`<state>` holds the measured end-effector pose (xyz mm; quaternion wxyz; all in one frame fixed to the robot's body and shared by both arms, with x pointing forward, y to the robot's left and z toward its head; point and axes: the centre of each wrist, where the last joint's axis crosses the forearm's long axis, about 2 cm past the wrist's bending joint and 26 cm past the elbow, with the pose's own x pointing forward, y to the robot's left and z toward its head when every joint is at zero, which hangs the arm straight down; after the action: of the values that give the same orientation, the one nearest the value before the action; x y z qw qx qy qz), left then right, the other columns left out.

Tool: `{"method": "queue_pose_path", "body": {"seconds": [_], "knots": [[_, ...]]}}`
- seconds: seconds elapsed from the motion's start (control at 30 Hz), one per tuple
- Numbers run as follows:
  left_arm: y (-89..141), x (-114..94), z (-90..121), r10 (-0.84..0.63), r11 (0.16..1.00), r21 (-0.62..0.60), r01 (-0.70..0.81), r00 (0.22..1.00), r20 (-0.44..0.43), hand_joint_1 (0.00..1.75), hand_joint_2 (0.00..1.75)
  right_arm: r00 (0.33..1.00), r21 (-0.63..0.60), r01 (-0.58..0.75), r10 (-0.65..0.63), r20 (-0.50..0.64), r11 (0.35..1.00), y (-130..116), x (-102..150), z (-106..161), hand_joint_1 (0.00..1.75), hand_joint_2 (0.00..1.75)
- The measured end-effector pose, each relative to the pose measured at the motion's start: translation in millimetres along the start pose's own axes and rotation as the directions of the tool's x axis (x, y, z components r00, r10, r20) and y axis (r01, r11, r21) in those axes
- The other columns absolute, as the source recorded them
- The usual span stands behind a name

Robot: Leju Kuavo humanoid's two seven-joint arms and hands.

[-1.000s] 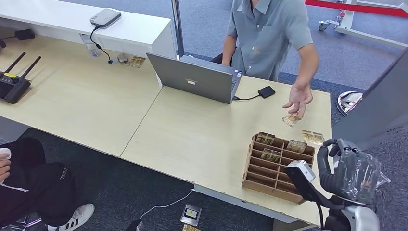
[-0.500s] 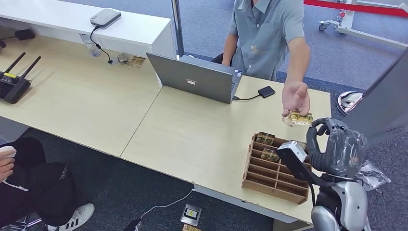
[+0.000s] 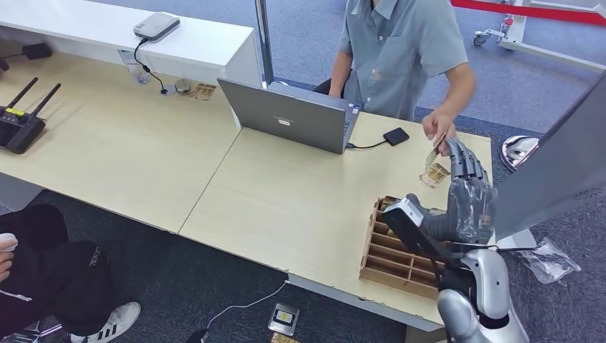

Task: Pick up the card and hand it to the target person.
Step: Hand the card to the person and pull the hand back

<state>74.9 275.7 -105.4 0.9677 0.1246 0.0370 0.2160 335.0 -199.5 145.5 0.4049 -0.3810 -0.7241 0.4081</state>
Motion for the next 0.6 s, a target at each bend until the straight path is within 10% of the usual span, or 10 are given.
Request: {"method": "queue_pose_path", "body": {"seconds": [0.6], "knots": [[-13.7,-5.5,5.6,0.032,0.997,0.074,-0.029,0.999,-0.036,0.00,0.00,0.999,0.065,0.032,-0.033,0.009,0.997,12.1,9.4,1.5,0.00,1.75]]}}
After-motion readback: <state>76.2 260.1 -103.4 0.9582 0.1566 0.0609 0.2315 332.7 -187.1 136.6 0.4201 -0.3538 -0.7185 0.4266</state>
